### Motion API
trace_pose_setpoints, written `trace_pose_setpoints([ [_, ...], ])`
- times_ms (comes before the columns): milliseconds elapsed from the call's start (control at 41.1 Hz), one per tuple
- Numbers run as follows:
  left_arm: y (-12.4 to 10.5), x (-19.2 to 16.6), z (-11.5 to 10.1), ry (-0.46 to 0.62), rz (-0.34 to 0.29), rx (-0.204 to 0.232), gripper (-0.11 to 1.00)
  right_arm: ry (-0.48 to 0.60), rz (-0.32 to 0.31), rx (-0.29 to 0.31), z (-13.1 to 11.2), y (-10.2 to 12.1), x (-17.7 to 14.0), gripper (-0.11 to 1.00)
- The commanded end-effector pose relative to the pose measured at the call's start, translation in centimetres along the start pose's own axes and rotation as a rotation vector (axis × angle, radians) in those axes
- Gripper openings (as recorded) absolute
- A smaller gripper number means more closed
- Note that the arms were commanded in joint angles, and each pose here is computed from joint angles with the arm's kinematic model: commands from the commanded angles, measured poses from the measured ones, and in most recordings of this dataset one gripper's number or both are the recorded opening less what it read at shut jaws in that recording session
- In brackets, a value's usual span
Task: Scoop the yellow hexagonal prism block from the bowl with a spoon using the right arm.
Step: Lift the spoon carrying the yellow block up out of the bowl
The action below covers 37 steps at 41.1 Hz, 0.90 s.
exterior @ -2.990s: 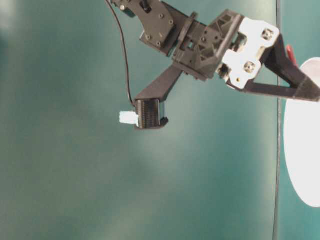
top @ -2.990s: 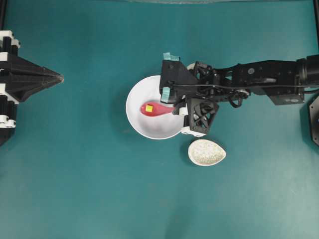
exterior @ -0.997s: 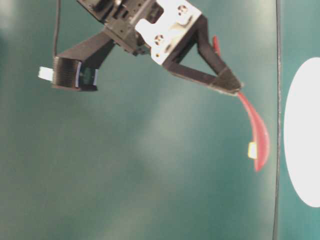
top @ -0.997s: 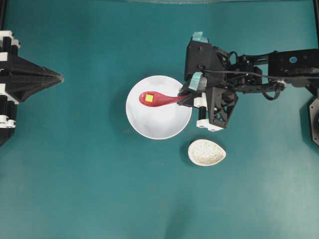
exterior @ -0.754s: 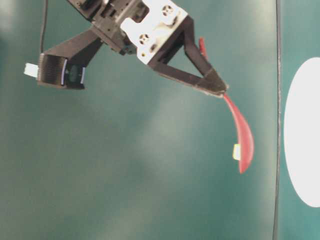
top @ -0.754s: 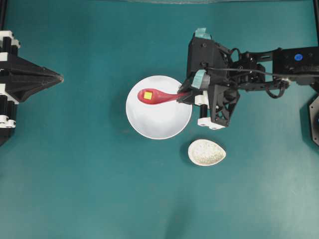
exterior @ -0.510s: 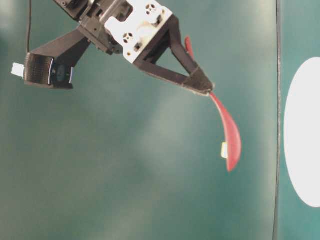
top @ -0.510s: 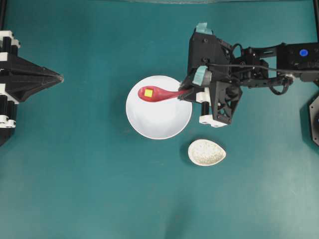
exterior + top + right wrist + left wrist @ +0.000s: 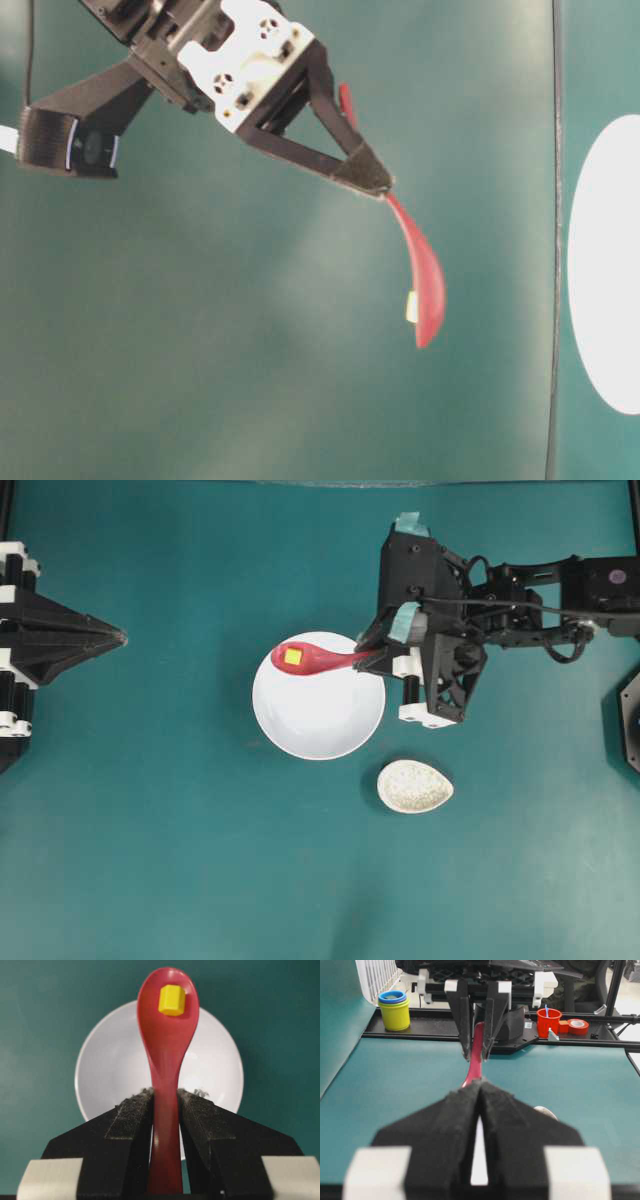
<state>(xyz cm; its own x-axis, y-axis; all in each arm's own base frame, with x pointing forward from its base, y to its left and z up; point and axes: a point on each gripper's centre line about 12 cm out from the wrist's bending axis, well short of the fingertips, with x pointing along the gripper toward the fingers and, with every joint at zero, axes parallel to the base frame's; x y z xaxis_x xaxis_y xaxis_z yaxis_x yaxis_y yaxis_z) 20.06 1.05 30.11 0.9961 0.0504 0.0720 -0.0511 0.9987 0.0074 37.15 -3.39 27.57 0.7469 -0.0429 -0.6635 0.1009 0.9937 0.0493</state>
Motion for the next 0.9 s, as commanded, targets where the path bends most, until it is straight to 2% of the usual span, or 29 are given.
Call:
trace_pose_setpoints([
  [0, 0.0, 0.3, 1.1, -0.026, -0.002, 0.001, 0.02, -0.06, 0.004, -0.007, 1.6, 0.2, -1.5, 0.24],
  [292, 0.0, 0.3, 1.1, -0.026, -0.002, -0.002, 0.02, -0.041, -0.008, -0.03, 1.4, 0.1, -1.8, 0.24],
  [608, 0.0, 0.3, 1.1, -0.026, -0.002, -0.003, 0.02, -0.064, -0.01, -0.036, 1.8, 0.1, -3.2, 0.24],
  [875, 0.0, 0.3, 1.1, -0.026, -0.002, -0.003, 0.02, -0.082, -0.028, -0.065, 2.0, -0.1, -4.3, 0.24],
])
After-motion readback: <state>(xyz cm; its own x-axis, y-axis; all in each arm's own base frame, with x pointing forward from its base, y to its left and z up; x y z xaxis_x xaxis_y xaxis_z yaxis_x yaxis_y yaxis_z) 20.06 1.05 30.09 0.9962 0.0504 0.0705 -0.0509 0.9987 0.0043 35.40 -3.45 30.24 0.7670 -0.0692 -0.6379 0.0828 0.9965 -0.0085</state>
